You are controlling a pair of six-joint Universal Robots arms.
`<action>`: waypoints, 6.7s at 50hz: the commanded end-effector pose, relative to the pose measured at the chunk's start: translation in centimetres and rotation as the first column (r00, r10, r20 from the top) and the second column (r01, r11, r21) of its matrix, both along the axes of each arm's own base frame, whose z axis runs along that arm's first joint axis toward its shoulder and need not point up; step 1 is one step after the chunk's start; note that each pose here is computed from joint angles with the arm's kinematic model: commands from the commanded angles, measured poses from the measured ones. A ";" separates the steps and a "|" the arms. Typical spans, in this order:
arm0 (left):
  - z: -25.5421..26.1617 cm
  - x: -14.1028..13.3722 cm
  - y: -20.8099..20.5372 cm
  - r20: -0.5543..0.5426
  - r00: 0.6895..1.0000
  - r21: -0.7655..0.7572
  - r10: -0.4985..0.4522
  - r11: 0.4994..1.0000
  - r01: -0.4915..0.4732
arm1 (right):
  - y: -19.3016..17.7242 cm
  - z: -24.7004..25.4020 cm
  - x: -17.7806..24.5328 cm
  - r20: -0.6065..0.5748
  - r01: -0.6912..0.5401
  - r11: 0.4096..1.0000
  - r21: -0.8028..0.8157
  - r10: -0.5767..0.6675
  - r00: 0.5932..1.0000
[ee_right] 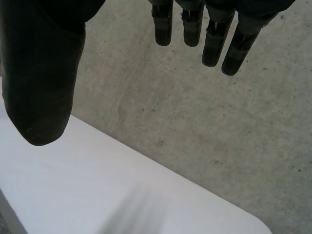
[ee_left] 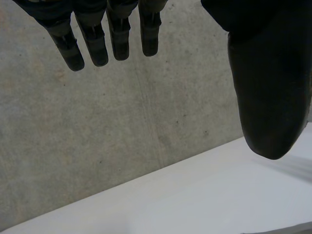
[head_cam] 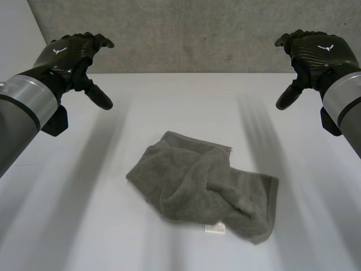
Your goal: Fold the towel.
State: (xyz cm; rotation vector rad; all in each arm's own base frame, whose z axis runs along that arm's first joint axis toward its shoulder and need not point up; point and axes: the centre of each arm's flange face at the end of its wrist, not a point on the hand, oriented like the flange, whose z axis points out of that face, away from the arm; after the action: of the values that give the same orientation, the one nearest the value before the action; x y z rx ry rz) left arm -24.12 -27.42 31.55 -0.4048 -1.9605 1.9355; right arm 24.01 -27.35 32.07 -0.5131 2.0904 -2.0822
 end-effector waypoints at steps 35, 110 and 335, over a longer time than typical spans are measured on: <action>-12.6 -5.9 -3.5 0.071 0.897 0.223 -0.437 0.883 0.412 | 3.8 -14.7 -1.2 -0.001 -0.200 0.824 0.530 0.237 0.972; -8.4 -2.7 3.0 0.358 0.869 0.113 -0.340 0.940 0.321 | 3.6 -7.8 1.2 -0.074 -0.495 0.847 0.191 0.516 0.853; -12.5 0.7 2.2 0.465 0.762 0.333 -0.450 0.887 0.321 | 7.2 -12.4 0.1 -0.309 -0.538 0.759 0.366 0.645 0.699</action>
State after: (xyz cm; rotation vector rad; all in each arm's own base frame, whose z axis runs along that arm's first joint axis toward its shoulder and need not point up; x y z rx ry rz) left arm -24.31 -27.51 19.67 -1.3190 -2.1453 1.4038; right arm 24.06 -20.09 19.09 -1.5076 1.9457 -1.3571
